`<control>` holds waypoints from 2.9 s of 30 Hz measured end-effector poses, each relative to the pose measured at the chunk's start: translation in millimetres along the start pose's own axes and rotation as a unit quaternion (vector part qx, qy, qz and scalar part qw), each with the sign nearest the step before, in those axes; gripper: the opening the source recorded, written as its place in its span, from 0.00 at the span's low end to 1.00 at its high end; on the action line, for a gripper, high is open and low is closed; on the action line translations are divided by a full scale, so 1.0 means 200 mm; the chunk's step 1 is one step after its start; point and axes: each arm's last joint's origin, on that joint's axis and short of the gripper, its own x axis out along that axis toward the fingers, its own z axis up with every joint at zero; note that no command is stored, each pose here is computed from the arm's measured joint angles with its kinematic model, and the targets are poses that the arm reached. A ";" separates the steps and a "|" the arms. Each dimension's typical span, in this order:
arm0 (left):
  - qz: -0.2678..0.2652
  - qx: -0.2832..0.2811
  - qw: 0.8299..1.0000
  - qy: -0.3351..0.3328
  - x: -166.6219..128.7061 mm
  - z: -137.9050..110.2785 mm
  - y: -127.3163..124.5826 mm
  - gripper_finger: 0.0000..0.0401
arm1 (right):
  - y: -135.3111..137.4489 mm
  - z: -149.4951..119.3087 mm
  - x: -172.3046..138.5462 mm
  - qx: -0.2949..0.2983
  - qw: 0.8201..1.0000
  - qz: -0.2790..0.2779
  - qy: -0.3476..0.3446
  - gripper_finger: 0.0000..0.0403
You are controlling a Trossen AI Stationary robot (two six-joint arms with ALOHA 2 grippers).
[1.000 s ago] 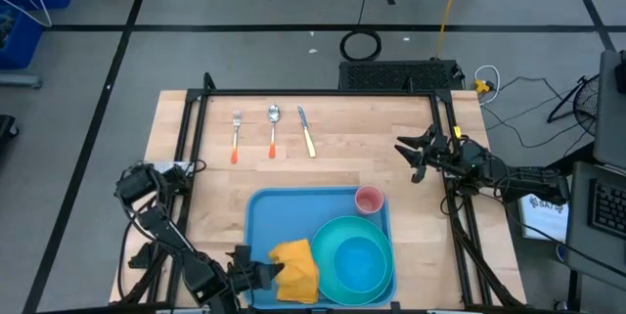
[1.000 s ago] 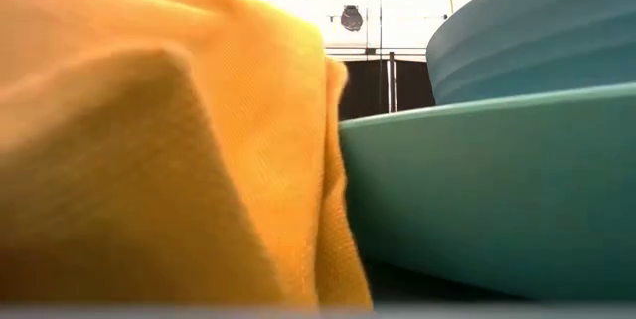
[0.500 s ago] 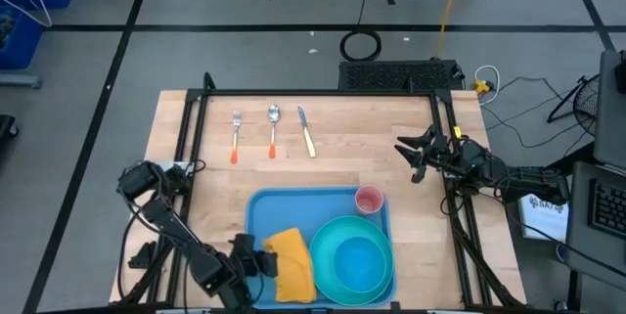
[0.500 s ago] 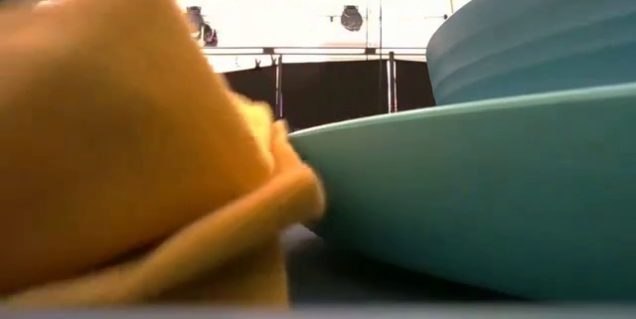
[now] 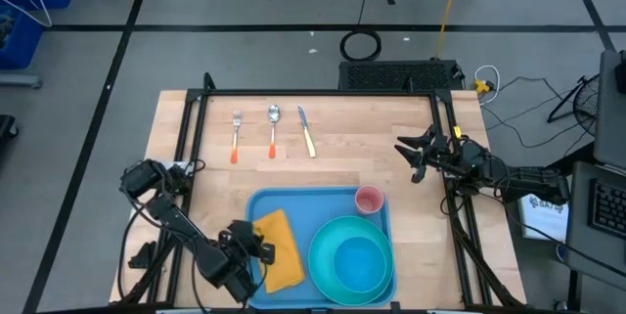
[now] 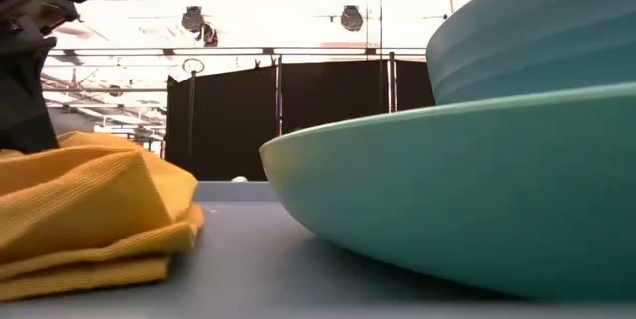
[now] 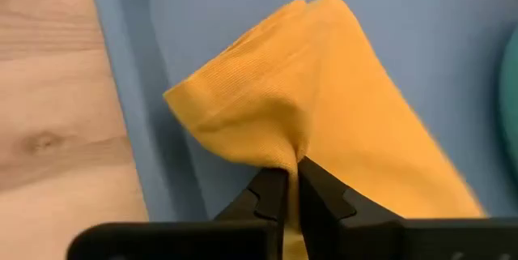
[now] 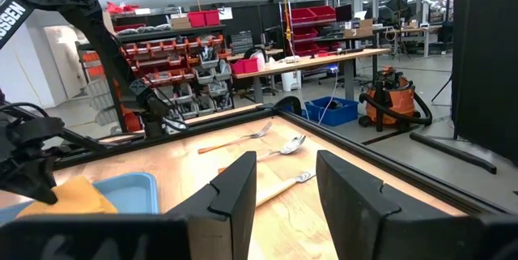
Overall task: Set up tray
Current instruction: Put the yellow table napkin on the blue serving tray, then put the fork on the blue serving tray
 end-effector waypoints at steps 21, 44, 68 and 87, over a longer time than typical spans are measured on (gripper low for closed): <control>-0.019 0.099 0.995 0.019 0.06 -0.01 -0.01 0.22 | 0.00 0.00 0.00 0.000 1.000 0.000 0.000 0.31; 0.022 0.126 0.992 0.020 0.02 0.10 0.00 0.65 | 0.00 0.00 0.00 0.000 1.000 0.000 0.000 0.31; 0.197 0.014 0.980 -0.021 -0.13 1.19 0.40 0.65 | 0.00 0.00 0.00 0.000 1.000 0.000 0.000 0.31; 0.125 -0.082 0.983 0.105 0.37 1.66 0.79 0.65 | 0.00 0.00 0.00 0.000 1.000 0.000 -0.001 0.31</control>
